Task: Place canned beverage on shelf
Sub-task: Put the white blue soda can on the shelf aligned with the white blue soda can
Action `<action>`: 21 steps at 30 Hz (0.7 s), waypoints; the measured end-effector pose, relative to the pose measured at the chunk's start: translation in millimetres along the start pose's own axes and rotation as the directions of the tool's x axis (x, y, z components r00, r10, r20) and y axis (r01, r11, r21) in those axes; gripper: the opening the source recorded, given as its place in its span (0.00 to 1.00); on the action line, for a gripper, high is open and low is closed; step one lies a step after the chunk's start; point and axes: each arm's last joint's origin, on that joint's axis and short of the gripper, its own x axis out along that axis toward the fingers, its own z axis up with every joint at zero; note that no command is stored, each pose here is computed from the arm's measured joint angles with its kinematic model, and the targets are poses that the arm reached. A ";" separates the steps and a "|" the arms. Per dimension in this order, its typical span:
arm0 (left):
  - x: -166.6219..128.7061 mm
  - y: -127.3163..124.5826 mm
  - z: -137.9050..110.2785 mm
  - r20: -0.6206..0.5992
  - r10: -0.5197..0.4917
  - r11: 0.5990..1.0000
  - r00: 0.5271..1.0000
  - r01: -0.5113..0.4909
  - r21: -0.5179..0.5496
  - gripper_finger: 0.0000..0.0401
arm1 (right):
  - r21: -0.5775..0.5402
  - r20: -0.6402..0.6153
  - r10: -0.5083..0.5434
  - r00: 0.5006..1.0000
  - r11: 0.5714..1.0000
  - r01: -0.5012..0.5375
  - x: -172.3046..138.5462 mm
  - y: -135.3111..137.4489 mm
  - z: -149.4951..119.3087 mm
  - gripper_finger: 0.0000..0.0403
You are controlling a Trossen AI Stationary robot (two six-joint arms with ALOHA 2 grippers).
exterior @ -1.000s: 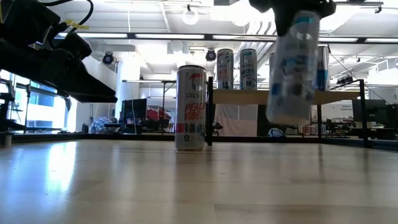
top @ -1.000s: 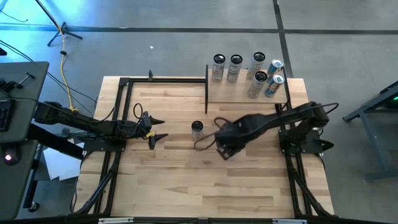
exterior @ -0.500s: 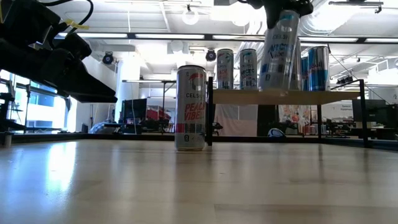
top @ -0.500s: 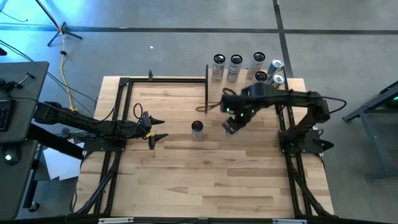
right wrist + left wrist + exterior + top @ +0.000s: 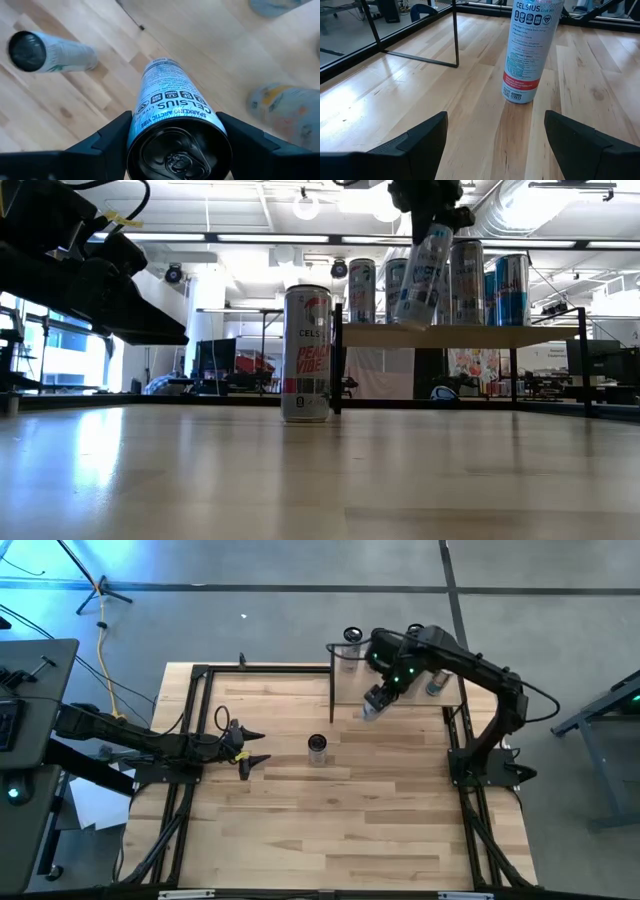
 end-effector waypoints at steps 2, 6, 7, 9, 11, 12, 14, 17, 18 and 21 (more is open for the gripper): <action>0.0 0.0 0.0 0.000 0.000 1.000 1.000 0.000 0.000 0.76 | -0.012 -0.005 0.003 1.000 1.000 -0.003 0.9 -3.2 1.8 0.62; 0.0 0.0 0.0 0.000 0.000 1.000 1.000 0.000 0.000 0.76 | -0.079 -0.029 0.014 0.999 0.997 -0.017 5.6 9.2 -4.5 0.62; 0.0 0.0 0.0 0.000 0.000 1.000 1.000 0.000 0.000 0.76 | -0.101 -0.044 0.016 0.999 0.995 -0.021 8.5 14.9 -7.7 0.62; 0.0 0.0 0.0 0.000 0.000 1.000 1.000 0.000 0.000 0.76 | -0.123 -0.084 0.017 0.996 0.992 -0.027 17.0 26.6 -15.8 0.62; 0.0 0.0 0.0 0.000 0.000 1.000 1.000 0.000 0.000 0.76 | -0.143 -0.130 -0.010 0.991 0.990 -0.009 29.2 38.4 -26.4 0.62; 0.0 0.0 0.0 0.000 0.000 1.000 1.000 0.000 0.000 0.76 | -0.159 -0.147 -0.032 0.989 0.987 0.008 36.6 44.4 -32.2 0.62; 0.0 0.0 0.0 0.000 0.000 1.000 1.000 0.000 0.000 0.76 | -0.195 -0.155 -0.059 0.986 0.980 0.029 52.6 55.9 -41.6 0.62; 0.0 0.0 0.0 0.000 0.000 1.000 1.000 0.000 0.000 0.76 | -0.230 -0.143 -0.046 0.989 0.973 0.012 77.5 68.7 -49.9 0.62; 0.0 0.1 0.0 0.000 0.001 1.000 1.000 -0.001 0.000 0.76 | -0.231 -0.143 -0.038 0.989 0.973 0.004 85.4 70.5 -51.7 0.62; 0.0 0.0 0.0 0.000 0.000 1.000 1.000 0.000 0.000 0.76 | -0.230 -0.138 -0.022 0.990 0.973 -0.011 106.7 71.2 -54.3 0.62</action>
